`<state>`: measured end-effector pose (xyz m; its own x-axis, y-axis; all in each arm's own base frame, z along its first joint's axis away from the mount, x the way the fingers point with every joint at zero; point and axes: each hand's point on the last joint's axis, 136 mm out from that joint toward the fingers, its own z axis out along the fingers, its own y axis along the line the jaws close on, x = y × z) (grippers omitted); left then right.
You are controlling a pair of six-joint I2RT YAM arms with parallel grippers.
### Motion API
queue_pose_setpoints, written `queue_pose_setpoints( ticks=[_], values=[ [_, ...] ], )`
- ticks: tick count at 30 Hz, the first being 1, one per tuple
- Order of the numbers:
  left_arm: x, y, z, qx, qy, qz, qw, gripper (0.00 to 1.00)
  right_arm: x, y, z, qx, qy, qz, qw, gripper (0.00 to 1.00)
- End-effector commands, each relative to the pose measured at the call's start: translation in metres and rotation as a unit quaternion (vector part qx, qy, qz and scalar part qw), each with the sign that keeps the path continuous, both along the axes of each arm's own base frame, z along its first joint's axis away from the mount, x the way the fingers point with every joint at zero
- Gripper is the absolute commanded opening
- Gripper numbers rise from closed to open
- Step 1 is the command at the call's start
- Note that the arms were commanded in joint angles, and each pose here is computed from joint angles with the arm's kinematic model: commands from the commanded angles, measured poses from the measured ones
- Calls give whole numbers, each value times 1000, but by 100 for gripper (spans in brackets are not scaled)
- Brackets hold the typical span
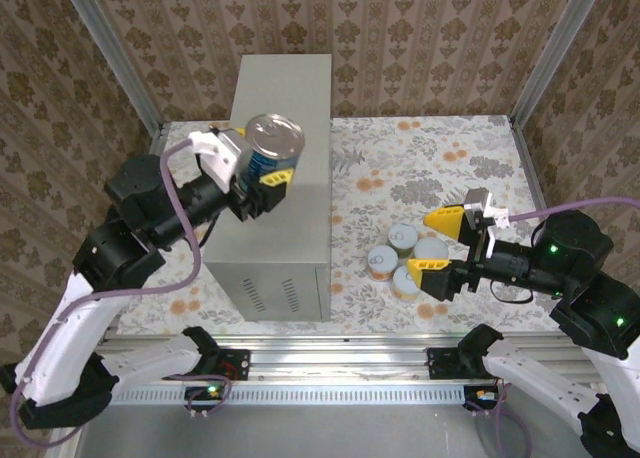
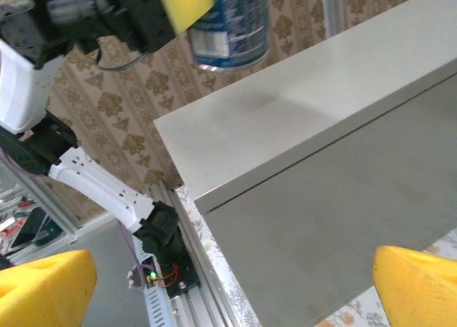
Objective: Place and organize the canned foods onto the counter
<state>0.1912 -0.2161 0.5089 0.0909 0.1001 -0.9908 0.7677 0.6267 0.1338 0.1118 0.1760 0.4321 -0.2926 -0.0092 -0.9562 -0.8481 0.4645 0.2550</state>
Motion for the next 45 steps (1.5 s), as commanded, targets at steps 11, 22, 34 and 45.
queue_pose_setpoints(
  ticks=[11, 22, 34, 45],
  values=[
    [14, 11, 31, -153, -9, -64, 986, 57, -12, 9, -5, 12, -29, 52, 998, 100],
    [16, 17, 0, -148, 10, -51, 988, 58, -7, 15, -17, 14, -14, 56, 998, 100],
    [11, 18, -12, -133, 13, -52, 990, 79, -3, 18, -21, 27, 1, 55, 998, 100],
    [7, 18, -8, -134, 17, -61, 989, 91, -10, 11, -28, 28, 6, 49, 998, 100]
  ],
)
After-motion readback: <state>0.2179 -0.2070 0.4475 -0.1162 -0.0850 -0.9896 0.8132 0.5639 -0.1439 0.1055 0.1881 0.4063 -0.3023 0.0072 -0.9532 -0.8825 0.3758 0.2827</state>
